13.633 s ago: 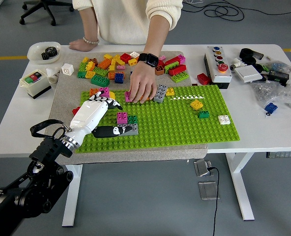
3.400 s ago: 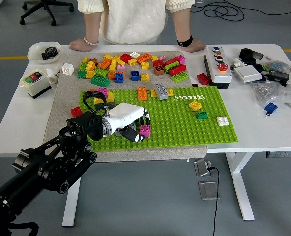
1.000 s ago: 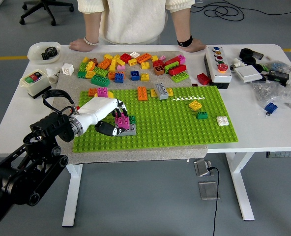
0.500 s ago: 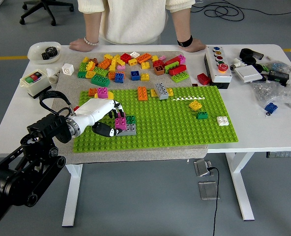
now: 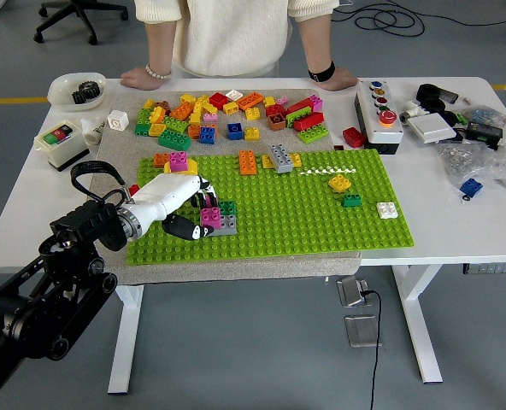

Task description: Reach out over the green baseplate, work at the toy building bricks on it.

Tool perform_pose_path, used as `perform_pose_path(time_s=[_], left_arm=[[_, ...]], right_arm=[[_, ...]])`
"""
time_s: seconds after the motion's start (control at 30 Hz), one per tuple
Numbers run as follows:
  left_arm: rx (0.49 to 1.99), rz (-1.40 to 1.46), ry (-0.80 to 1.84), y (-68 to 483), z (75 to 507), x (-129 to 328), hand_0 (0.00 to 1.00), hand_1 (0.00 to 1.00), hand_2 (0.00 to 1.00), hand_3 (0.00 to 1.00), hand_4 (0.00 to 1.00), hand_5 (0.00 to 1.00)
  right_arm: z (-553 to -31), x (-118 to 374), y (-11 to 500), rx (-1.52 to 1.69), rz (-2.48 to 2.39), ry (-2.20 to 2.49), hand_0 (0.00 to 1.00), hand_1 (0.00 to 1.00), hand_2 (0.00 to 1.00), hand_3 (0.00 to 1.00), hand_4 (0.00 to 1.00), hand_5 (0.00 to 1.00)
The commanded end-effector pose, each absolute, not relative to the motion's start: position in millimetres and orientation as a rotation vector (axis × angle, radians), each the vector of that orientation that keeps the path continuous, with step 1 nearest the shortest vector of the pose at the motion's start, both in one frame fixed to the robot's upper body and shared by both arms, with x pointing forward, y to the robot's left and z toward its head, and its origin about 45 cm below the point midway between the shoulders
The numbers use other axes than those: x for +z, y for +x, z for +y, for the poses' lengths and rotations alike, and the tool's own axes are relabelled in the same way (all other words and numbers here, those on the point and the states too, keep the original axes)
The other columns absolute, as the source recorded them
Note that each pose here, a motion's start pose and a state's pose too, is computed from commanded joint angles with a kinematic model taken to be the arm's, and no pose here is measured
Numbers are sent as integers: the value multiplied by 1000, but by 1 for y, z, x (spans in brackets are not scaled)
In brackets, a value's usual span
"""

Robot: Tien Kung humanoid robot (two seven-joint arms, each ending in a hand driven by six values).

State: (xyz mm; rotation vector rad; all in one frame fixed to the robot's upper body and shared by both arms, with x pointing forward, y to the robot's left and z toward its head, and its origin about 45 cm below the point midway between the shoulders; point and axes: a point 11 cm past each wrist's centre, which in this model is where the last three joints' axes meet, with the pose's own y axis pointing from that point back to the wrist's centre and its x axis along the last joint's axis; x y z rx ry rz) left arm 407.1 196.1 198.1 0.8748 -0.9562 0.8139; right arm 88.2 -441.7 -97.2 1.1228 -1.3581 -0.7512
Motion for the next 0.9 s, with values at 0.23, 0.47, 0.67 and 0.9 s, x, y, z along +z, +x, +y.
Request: perform_pose_path(time_s=[0.23,0.47,0.67,0.9], left_arm=[[821,-958,872,407,196,198,701,523,527,548,801,196],[825,-953,877,406,198,195,702,527,531,553,828,206],[835,-949,880,406,200,193,704,527,531,552,830,206],[847,-949,882,407,202,192,706,527,529,550,845,212]], right_arm=[[-441,-97,88,-752,-1357,1123,750,637,679,645,867,565],[-441,-98,87,-752,-1353,1124,750,637,679,644,867,565],[-440,-98,86,-753,-1349,1124,750,637,679,645,867,565],[-440,-98,87,-752,-1349,1126,750,638,679,644,867,564]])
